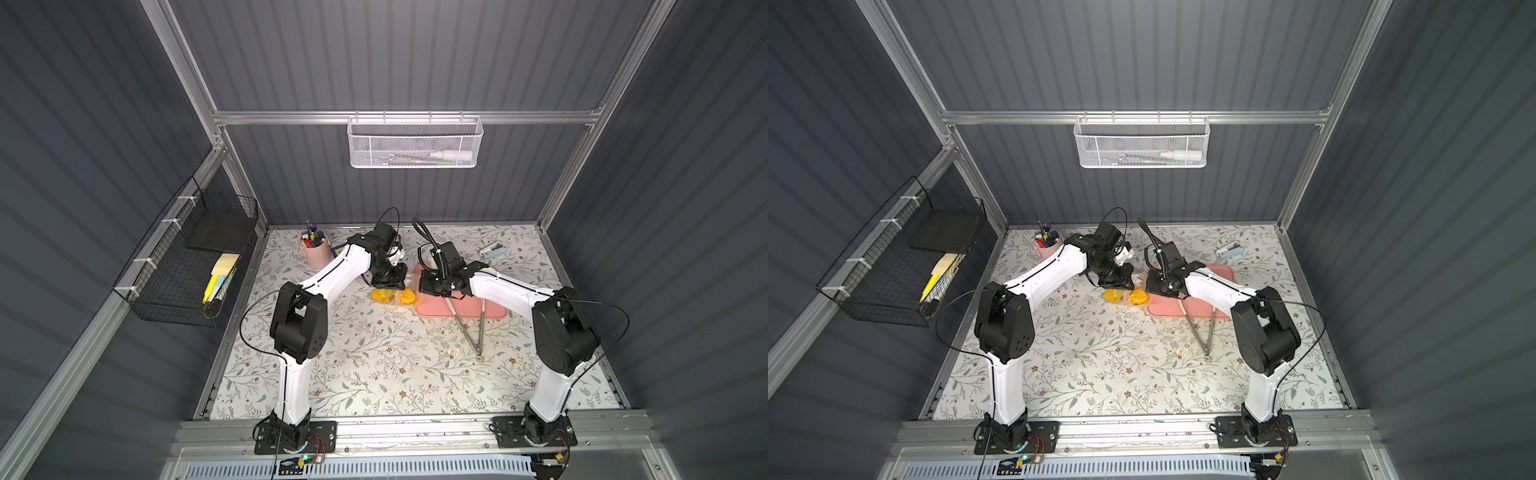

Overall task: Put the cookies into a resealable bag to prevent moisture
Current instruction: Adjust the ziploc bag at the center of the board.

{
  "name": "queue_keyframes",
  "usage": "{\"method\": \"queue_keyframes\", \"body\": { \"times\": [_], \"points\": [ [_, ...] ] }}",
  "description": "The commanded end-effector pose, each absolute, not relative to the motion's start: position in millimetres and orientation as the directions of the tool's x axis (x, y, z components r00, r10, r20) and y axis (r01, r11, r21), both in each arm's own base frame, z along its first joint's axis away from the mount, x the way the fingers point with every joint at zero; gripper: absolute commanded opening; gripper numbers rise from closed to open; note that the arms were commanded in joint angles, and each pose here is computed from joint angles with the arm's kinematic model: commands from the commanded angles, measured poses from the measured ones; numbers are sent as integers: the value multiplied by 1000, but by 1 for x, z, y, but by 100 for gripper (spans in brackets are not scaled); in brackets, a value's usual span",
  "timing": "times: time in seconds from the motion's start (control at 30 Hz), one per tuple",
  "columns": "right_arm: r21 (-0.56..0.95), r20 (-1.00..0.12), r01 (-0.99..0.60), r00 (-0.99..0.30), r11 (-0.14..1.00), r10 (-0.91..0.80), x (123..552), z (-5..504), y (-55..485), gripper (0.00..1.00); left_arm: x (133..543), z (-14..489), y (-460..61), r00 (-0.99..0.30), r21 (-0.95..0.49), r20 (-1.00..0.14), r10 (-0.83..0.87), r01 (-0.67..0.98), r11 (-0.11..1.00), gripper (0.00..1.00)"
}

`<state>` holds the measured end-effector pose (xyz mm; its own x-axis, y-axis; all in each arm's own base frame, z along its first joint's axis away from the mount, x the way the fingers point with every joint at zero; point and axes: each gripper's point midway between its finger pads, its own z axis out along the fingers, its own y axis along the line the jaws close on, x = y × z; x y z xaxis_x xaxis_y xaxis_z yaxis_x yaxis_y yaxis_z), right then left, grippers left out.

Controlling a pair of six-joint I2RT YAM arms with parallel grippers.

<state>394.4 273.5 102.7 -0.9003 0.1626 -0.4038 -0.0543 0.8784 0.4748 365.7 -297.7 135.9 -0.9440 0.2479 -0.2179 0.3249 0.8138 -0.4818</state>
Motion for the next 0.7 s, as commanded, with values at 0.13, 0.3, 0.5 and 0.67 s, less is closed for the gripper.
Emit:
{"method": "queue_keyframes", "body": {
  "times": [0.13, 0.3, 0.5, 0.67],
  "points": [
    [642, -322, 122, -853, 757, 411, 388, 125, 273, 0, 358, 197, -279, -870, -490, -416, 264, 459, 741, 64],
    [711, -249, 213, -815, 670, 524, 383, 117, 270, 0, 347, 212, -262, -737, -356, -596, 320, 599, 718, 89],
    [707, -269, 206, -806, 676, 527, 383, 126, 272, 0, 327, 185, -237, -414, 79, -756, 507, 712, 698, 99],
    [711, -271, 202, -805, 673, 528, 386, 129, 274, 0, 317, 175, -249, -196, 291, -762, 618, 748, 596, 99]
  ]
}}
